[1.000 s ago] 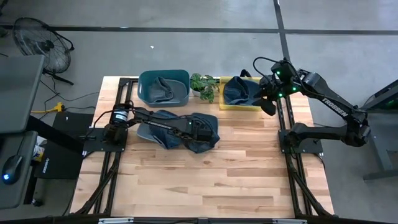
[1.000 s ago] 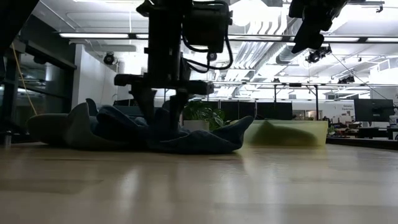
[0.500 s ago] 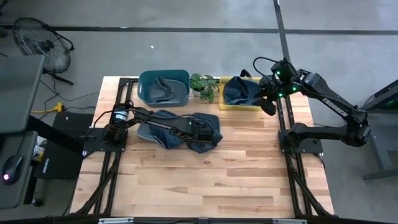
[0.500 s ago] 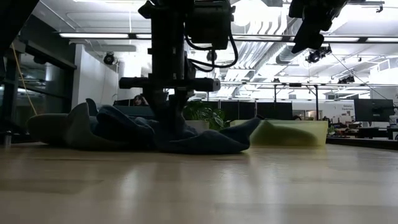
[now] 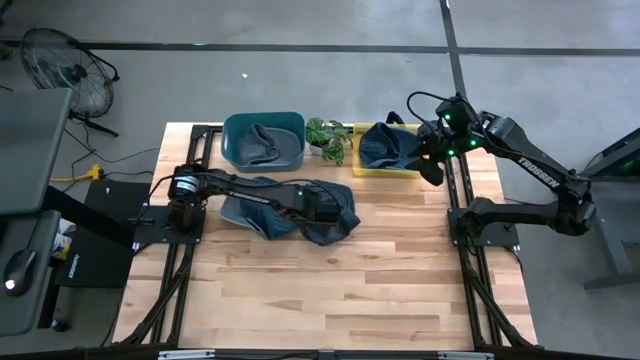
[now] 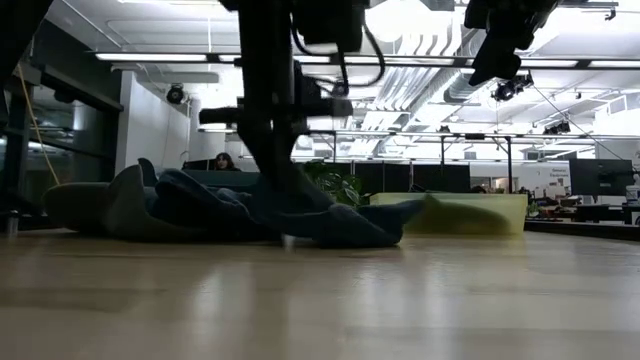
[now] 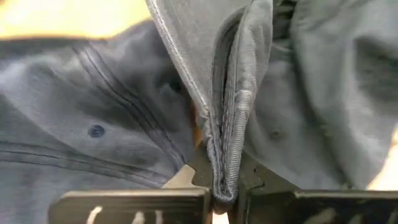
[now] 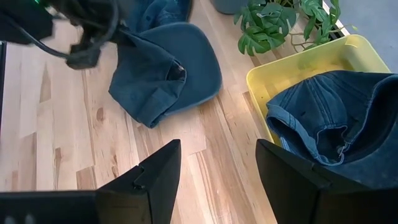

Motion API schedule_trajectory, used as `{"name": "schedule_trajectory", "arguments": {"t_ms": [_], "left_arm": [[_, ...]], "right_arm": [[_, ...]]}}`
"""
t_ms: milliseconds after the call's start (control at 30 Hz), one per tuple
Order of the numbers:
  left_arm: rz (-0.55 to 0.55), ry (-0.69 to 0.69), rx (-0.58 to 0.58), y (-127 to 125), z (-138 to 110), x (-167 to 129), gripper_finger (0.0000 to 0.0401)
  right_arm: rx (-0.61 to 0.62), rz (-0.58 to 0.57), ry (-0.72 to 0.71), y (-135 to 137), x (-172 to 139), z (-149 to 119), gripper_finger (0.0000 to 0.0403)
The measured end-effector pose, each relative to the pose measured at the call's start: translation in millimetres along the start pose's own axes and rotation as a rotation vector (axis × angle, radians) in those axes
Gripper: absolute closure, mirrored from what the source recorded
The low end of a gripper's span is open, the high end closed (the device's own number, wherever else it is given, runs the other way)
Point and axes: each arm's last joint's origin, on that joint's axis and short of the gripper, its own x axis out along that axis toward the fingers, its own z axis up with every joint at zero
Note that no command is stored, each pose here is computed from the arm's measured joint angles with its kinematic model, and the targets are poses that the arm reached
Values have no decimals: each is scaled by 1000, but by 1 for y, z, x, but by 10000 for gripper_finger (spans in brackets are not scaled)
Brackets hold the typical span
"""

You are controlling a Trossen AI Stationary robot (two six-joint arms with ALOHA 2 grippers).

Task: Pick & Place hat
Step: Put the right blue cap into the yellow bin

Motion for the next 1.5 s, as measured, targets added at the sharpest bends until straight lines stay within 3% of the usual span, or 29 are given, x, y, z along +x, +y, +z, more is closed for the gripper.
{"name": "schedule_trajectory", "arguments": {"t_ms": [233, 400, 633, 800, 1000, 1200, 1500], "left_arm": [[-133, -92, 151, 5, 15, -53, 398], [-226, -169, 320, 8, 26, -93, 399], [-342, -258, 644, 9, 40, -143, 399], [-377, -335, 782, 12, 46, -169, 399], [-383, -377, 805, 16, 53, -179, 399], [-357, -393, 806, 18, 54, -182, 399], [-341, -402, 802, 18, 55, -182, 399]], "right_arm": [[1, 22, -3, 1, 0, 0, 201], [-34, 103, -21, 3, 0, 1, 201], [-130, 236, -100, 6, -1, 6, 201], [-167, 304, -182, 8, -2, 13, 200], [-147, 399, -249, 11, -2, 22, 199], [-144, 462, -213, 25, 5, 24, 198], [-160, 376, -153, 38, 18, 26, 198]]}}
